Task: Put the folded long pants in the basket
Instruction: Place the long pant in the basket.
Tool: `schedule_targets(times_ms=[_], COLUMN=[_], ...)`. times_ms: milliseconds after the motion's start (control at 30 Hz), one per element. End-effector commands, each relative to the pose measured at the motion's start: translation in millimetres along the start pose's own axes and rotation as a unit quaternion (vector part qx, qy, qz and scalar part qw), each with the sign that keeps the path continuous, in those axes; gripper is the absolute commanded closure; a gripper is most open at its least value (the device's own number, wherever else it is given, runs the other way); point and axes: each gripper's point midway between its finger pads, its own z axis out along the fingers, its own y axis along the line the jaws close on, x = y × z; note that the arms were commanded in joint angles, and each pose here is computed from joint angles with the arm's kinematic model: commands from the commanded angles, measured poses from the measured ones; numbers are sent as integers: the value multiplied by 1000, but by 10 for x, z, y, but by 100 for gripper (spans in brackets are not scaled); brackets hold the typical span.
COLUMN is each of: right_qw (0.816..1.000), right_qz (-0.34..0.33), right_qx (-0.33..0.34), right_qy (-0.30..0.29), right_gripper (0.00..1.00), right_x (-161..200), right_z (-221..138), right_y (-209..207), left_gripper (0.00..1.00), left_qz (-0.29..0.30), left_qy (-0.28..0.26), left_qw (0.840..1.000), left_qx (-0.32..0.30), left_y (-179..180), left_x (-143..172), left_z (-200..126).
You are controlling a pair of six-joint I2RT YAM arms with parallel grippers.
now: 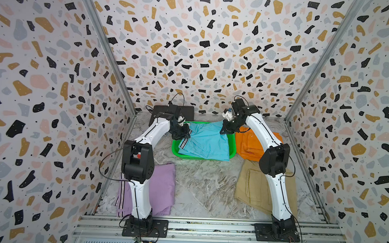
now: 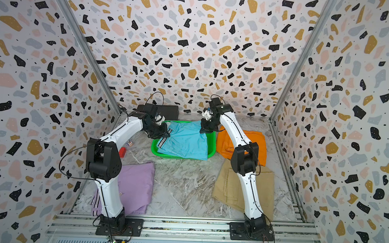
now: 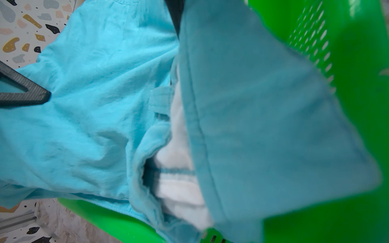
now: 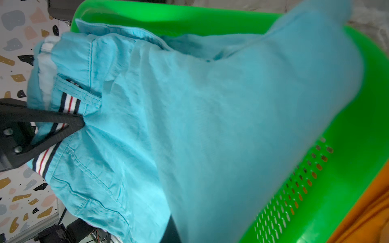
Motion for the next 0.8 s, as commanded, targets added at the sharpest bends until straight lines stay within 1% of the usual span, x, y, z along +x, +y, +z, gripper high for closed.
schedule_targets(times_ms=[0, 167, 367, 433, 500, 533, 567, 600, 633, 667, 700, 733, 767], right_qw=[999, 999, 996, 996, 996, 996, 996, 996, 996, 995, 994, 994, 993], right_qz=[-20, -18, -27, -30, -28, -27, -27, -28, -32, -35, -39, -43, -45], right_qx=[23, 40, 73, 78, 78, 77, 76, 76, 78, 79, 82, 84, 85], right_qy=[-19, -23, -35, -37, -34, -34, -35, -37, -42, -47, -54, -63, -70], right_gripper=[100, 100, 100, 100, 100, 96, 89, 80, 72, 66, 61, 57, 54], right_x=[-119, -189, -223, -222, -202, -196, -190, -186, -194, -203, -222, -241, -252], right_z=[20, 254, 401, 435, 446, 432, 412, 373, 314, 256, 173, 78, -8], right_y=[-100, -271, -466, -506, -512, -501, -486, -461, -436, -408, -378, -338, -305], left_gripper=[100, 100, 100, 100, 100, 100, 89, 70, 49, 32, 17, 9, 7], left_qz=[6, -7, -19, -14, -10, -6, -5, -4, -4, -5, -8, -10, -9], left_qy=[-17, -23, -42, -51, -48, -45, -44, -45, -48, -56, -66, -78, -89], left_qw=[1000, 1000, 998, 998, 999, 999, 999, 999, 999, 998, 998, 997, 996], left_qx=[1, -9, -31, -31, -24, -17, -13, -10, -10, -12, -16, -19, -19], left_y=[72, 259, 497, 515, 510, 489, 475, 453, 436, 417, 401, 367, 331], left_x=[-164, -209, -254, -288, -303, -306, -310, -313, -310, -318, -328, -339, -350], left_z=[105, 297, 369, 391, 448, 467, 467, 451, 406, 342, 252, 145, 44])
